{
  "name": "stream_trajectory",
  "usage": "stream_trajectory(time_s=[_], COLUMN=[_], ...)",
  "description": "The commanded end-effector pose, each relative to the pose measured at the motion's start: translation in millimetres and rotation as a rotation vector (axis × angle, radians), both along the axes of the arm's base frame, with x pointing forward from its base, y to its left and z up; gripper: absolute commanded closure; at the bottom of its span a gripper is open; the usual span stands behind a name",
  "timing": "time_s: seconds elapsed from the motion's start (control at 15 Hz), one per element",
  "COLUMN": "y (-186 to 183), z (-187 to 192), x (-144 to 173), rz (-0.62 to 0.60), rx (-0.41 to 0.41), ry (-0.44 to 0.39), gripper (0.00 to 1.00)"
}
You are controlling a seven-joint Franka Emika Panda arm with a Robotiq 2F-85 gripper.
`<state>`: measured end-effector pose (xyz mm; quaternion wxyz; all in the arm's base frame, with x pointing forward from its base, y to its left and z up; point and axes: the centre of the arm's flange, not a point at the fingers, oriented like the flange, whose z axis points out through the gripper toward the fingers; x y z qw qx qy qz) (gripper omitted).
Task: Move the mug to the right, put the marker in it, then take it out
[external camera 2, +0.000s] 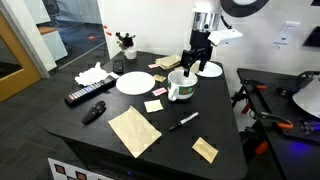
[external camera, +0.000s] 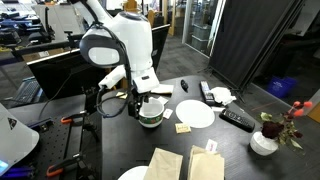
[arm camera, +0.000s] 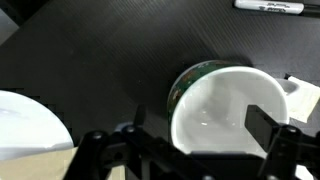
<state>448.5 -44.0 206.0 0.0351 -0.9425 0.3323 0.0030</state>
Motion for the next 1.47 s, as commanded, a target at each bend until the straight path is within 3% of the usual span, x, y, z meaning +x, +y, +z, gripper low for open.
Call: stream_trajectory(time_s=[0.0, 0.2, 0.27, 0.4, 1.0, 1.4], y=[0.5, -1.4, -2.0, -1.9, 1.6, -2.5], z=[-13.2, -21.2, -23.3, -26.2, -27.6, -22.1], x=[1.2, -1.0, -1.1, -1.0, 1.0, -3.4], rz=[-0.041, -0.048, -0.049, -0.045, -0.03, -0.056], rx=[-0.021, -0.027, -0.03, -0.037, -0.05, -0.078], ry=[-0.004, 0.006, 0.005, 0.005, 0.007, 0.01], gripper=[0.0, 0.01, 0.26, 0.29, 0.98, 0.98])
